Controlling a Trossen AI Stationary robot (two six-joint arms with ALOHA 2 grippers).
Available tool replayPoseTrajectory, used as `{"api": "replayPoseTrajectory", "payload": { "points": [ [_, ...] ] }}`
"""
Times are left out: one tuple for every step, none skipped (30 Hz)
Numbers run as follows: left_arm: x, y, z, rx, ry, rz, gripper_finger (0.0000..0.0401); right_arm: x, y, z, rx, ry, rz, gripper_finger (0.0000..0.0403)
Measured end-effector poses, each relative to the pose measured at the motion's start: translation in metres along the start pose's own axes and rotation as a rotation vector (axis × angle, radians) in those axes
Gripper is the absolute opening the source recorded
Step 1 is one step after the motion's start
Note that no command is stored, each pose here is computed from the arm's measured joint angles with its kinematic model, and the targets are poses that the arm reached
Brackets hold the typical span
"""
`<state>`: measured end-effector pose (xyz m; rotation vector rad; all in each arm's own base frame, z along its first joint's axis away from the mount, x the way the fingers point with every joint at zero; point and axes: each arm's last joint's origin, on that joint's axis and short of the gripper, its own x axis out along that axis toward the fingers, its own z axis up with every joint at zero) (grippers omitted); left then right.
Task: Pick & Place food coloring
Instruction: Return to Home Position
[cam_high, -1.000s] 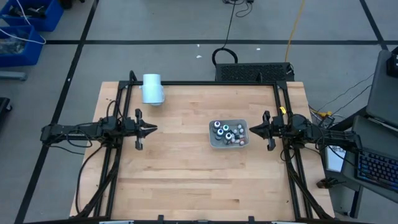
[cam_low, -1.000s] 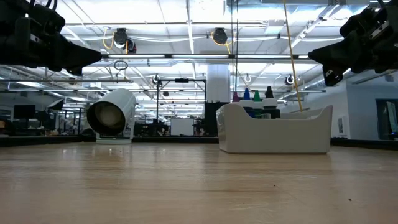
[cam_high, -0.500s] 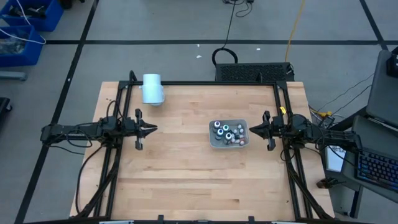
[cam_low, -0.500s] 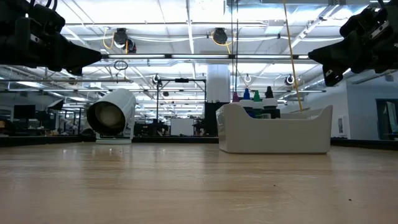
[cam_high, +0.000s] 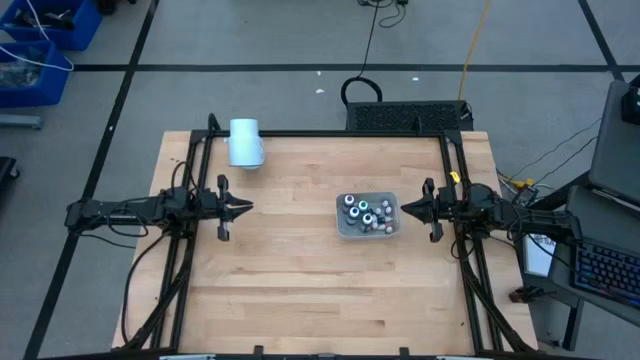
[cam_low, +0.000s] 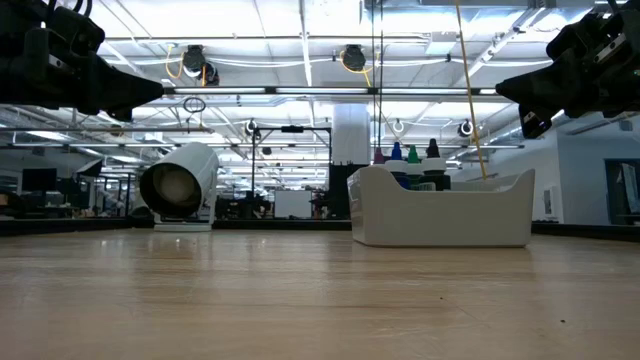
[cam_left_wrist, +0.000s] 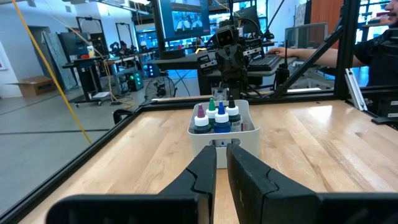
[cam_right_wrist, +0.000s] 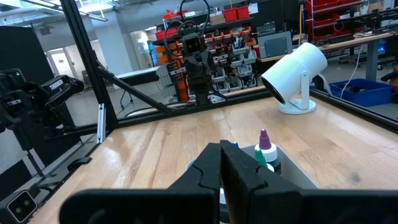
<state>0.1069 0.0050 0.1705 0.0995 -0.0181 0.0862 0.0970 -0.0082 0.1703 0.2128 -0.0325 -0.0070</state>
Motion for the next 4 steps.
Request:
{"api": "replayPoseTrajectory", "payload": {
  "points": [
    [0.0000, 0.0000, 0.0000, 0.000, 0.000, 0.000, 0.0047, 0.0000, 0.0000, 0.0000, 0.000, 0.000, 0.000, 0.0000],
    [0.0000, 0.0000, 0.0000, 0.000, 0.000, 0.000, 0.0047, 0.0000, 0.0000, 0.0001, 0.000, 0.000, 0.000, 0.0000],
    [0.0000, 0.0000, 0.0000, 0.000, 0.000, 0.000, 0.0047, 0.0000, 0.0000, 0.0001, 0.000, 0.000, 0.000, 0.0000],
    [0.0000, 0.0000, 0.0000, 0.000, 0.000, 0.000, 0.0047, 0.0000, 0.0000, 0.0001, 0.000, 0.000, 0.000, 0.0000]
  ]
}}
